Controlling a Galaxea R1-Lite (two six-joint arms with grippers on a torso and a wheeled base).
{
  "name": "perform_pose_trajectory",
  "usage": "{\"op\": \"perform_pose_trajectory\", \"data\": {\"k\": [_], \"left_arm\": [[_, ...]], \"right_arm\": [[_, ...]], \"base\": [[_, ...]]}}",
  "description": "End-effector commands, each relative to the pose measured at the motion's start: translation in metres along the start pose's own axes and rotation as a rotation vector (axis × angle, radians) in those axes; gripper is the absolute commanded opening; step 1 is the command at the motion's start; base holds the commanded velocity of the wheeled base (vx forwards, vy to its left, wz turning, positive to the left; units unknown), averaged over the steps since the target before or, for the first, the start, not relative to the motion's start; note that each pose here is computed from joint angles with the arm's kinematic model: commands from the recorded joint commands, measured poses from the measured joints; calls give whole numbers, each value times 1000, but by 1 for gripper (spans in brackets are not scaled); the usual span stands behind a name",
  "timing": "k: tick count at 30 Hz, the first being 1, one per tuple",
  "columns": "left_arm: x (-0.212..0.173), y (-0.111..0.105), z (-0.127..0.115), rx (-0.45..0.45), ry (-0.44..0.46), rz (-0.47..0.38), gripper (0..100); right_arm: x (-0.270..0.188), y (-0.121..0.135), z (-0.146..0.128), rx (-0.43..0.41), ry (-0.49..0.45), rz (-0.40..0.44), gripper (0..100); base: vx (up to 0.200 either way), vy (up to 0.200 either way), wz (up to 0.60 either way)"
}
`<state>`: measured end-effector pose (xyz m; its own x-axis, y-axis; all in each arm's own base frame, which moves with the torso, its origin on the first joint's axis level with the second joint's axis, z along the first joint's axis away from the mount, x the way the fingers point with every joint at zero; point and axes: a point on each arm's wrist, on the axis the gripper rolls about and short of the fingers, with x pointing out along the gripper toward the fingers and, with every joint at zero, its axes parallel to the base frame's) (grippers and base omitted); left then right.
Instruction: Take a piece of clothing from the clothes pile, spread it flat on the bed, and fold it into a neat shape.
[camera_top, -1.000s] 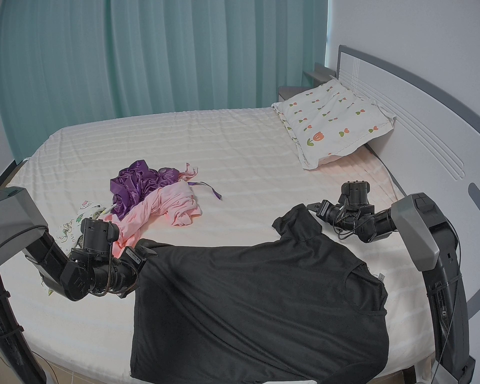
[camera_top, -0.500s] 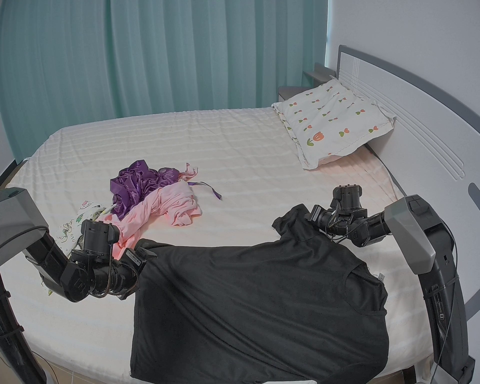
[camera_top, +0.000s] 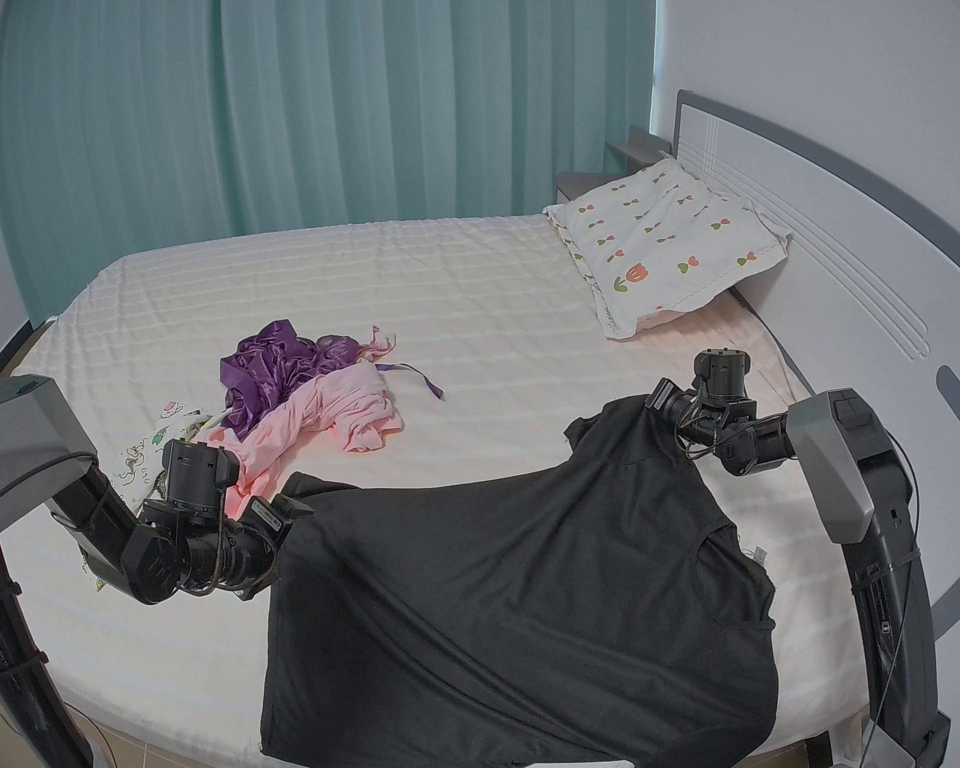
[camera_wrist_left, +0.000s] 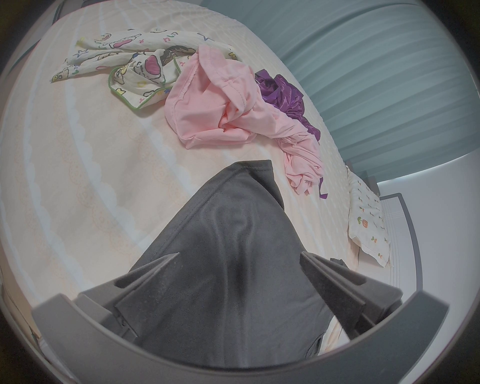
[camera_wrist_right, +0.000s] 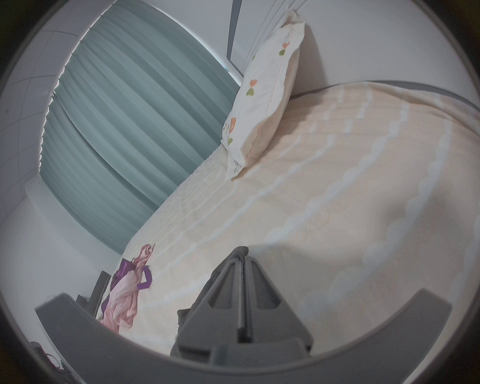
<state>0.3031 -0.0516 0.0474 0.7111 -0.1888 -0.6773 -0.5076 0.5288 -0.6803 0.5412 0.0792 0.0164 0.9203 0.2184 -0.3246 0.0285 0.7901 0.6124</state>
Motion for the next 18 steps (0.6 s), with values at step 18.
{"op": "perform_pose_trajectory", "data": {"k": [18], "left_arm": [[0, 0, 0, -1, -2, 2, 100]], "right_arm": [[7, -14, 20, 1, -163, 31, 0]], "base": [[0, 0, 0]]}}
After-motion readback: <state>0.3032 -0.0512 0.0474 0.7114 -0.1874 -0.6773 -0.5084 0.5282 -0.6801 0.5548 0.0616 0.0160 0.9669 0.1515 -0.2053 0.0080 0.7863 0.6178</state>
